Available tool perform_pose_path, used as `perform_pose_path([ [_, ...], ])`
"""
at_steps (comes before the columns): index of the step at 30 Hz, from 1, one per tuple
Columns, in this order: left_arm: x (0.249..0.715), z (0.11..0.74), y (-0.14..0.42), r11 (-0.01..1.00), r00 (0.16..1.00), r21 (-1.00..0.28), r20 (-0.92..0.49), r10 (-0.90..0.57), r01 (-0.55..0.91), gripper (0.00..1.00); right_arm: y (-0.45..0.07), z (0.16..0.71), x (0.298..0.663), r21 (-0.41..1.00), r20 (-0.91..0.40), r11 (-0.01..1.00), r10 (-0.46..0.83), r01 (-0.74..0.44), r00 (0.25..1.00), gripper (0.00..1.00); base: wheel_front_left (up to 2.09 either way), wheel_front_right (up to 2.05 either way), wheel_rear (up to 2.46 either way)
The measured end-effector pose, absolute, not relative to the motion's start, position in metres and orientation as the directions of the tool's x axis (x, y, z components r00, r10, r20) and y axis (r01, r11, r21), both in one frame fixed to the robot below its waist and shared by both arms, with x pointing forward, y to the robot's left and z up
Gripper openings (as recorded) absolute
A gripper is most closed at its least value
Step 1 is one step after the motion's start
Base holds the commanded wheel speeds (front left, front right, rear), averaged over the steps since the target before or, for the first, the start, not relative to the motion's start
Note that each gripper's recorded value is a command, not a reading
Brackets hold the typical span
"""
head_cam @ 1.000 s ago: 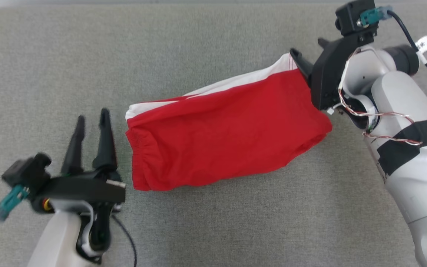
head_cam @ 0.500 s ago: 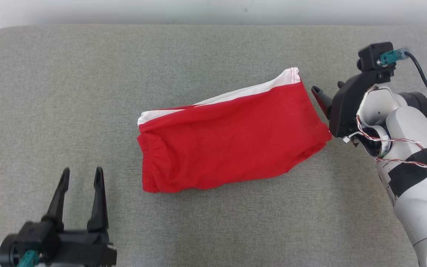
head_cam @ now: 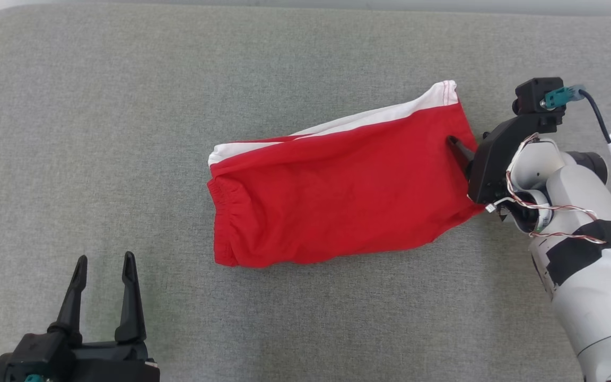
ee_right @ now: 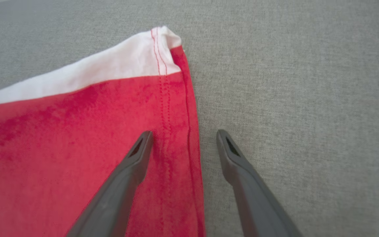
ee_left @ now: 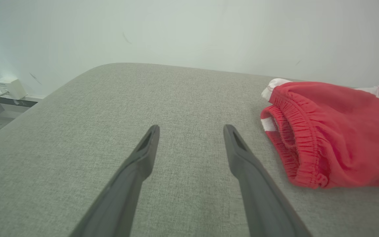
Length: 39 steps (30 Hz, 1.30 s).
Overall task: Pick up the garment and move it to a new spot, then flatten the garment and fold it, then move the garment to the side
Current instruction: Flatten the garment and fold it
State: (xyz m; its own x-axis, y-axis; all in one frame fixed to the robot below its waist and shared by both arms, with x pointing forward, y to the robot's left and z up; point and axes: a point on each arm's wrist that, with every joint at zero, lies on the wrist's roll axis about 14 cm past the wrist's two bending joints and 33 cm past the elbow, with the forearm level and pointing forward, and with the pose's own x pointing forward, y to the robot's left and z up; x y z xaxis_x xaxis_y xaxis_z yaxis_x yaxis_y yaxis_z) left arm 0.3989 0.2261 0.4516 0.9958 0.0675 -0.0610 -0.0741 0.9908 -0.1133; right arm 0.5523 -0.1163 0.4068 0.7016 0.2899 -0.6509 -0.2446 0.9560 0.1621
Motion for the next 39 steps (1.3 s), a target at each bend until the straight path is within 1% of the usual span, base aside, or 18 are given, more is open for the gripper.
perform_pose_path([
  [7,0.400,0.450,0.227,0.990,0.995,-0.113,-0.063,0.075,-0.082,1.00,-0.104,0.394,0.550,0.186,-0.665,0.953,0.301,-0.239,0.684,1.00,0.00,0.00,0.00],
  [13,0.401,0.448,0.221,0.989,0.996,-0.130,-0.068,0.058,-0.067,1.00,-0.100,0.385,0.544,0.158,-0.703,0.952,0.294,-0.261,0.648,1.00,0.00,0.00,0.00],
  [14,0.401,0.447,0.220,0.989,0.996,-0.131,-0.071,0.056,-0.065,1.00,-0.099,0.384,0.544,0.153,-0.708,0.952,0.293,-0.266,0.642,0.97,0.00,0.00,0.00],
  [15,0.401,0.446,0.219,0.989,0.996,-0.132,-0.075,0.052,-0.061,1.00,-0.100,0.384,0.544,0.149,-0.712,0.952,0.292,-0.269,0.639,0.66,0.00,0.00,0.00],
  [16,0.401,0.445,0.218,0.990,0.996,-0.132,-0.078,0.048,-0.058,1.00,-0.100,0.384,0.544,0.145,-0.713,0.952,0.290,-0.270,0.638,0.47,0.00,0.00,0.00],
  [18,0.402,0.444,0.216,0.990,0.996,-0.135,-0.080,0.042,-0.052,1.00,-0.102,0.383,0.544,0.139,-0.719,0.952,0.286,-0.272,0.634,0.30,0.00,0.00,0.00],
  [20,0.405,0.445,0.214,0.989,0.996,-0.139,-0.076,0.037,-0.047,1.00,-0.102,0.381,0.545,0.138,-0.721,0.952,0.285,-0.272,0.632,0.04,0.00,0.00,0.00],
  [21,0.405,0.445,0.214,0.989,0.996,-0.139,-0.076,0.037,-0.047,1.00,-0.102,0.381,0.545,0.138,-0.721,0.952,0.285,-0.272,0.632,0.00,0.00,0.00,0.00],
  [26,0.407,0.442,0.211,0.989,0.996,-0.143,-0.081,0.028,-0.040,1.00,-0.098,0.378,0.546,0.146,-0.722,0.950,0.293,-0.276,0.626,0.00,0.00,0.00,0.00],
  [33,0.407,0.448,0.213,0.989,0.997,-0.142,-0.064,0.033,-0.042,1.00,-0.106,0.386,0.547,0.150,-0.692,0.957,0.280,-0.247,0.665,0.00,0.00,0.00,0.00],
  [39,0.408,0.460,0.208,0.989,0.999,-0.148,-0.030,0.018,-0.023,1.00,-0.135,0.395,0.538,0.144,-0.676,0.972,0.233,-0.184,0.699,0.00,0.00,0.00,0.00],
])
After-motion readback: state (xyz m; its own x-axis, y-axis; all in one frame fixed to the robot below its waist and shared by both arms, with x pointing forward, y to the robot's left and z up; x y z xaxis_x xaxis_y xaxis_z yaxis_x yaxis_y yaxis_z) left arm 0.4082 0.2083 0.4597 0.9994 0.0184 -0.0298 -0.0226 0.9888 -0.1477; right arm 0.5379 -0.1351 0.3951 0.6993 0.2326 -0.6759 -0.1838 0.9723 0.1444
